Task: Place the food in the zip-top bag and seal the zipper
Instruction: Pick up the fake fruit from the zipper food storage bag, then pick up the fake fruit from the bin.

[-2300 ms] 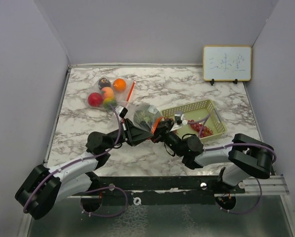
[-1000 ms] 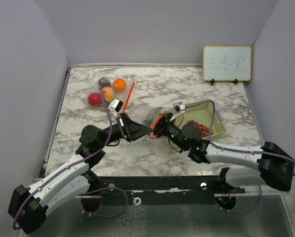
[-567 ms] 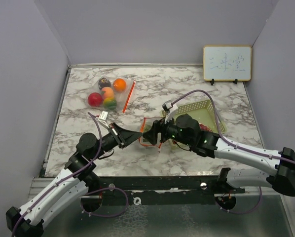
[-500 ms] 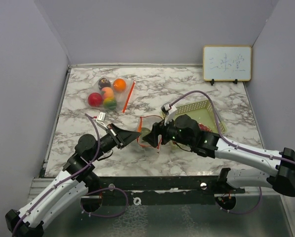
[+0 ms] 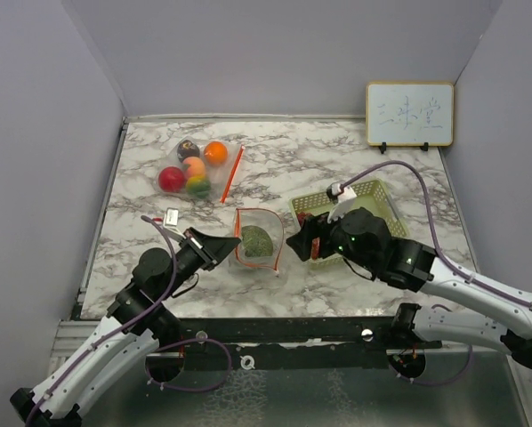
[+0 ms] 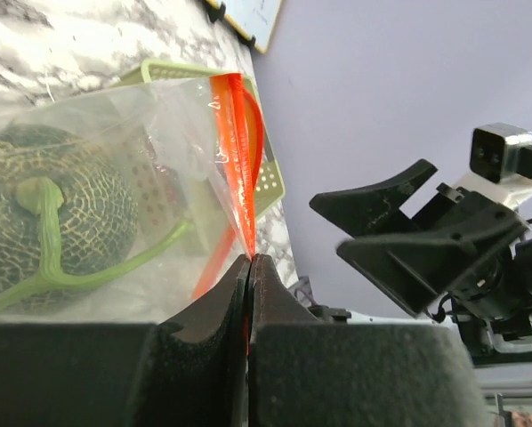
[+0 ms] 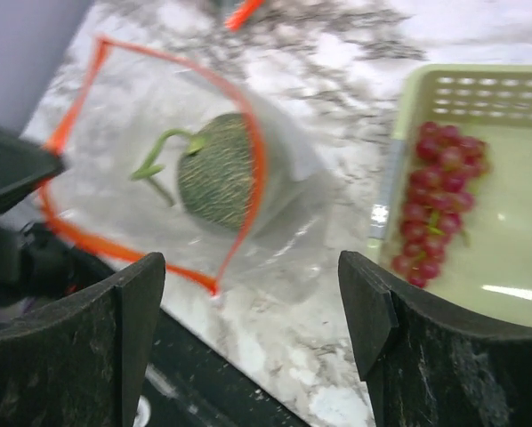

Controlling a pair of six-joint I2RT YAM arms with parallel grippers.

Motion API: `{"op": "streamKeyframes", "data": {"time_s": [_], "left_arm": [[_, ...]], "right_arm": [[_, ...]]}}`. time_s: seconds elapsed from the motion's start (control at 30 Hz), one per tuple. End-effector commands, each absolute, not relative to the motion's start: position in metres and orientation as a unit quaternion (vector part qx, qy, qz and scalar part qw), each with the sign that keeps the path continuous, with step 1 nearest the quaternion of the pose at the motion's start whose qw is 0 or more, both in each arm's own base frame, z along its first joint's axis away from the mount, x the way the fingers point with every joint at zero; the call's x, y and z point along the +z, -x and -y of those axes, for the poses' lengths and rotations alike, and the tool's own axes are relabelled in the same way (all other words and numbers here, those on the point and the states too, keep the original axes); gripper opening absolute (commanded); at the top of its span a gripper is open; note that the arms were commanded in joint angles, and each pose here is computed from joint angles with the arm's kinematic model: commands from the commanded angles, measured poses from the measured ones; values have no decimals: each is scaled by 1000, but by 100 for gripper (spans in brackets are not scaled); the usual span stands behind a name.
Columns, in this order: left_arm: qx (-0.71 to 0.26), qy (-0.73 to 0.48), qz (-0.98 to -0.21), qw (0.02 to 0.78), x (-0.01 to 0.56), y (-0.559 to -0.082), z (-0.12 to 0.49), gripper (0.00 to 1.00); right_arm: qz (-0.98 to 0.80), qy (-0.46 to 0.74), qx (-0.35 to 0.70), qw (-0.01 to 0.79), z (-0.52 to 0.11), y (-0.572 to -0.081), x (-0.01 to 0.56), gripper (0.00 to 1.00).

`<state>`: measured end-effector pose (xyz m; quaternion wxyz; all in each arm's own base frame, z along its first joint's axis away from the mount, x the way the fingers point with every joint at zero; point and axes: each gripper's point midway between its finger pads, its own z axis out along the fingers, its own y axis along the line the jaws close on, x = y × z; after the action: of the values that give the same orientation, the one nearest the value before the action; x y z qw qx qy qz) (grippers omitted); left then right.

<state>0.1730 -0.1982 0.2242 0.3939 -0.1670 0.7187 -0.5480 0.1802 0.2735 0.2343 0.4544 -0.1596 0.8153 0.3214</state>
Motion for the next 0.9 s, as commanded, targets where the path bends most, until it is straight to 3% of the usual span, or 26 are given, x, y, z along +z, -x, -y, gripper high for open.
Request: {"op": "streamKeyframes", "data": {"time_s": [0.0,0.37,0.53,0.87], "left_arm": [[-510,176,-713,448,232,-178,175,0],[-536,137,-717,424,220,-167,190,0],[-532,134,-720,426,211,-167,189,0],[-534,128,-723,420,205,-166,192,0]], "right_arm": [[-864,46,150,479,-225,-223,208,82],[-894,-14,110,435,-203,-311,146,81],[-903,41,140,403,-222,-321,117,77],[-930,60,129,338,-233,-326,51,77]]}}
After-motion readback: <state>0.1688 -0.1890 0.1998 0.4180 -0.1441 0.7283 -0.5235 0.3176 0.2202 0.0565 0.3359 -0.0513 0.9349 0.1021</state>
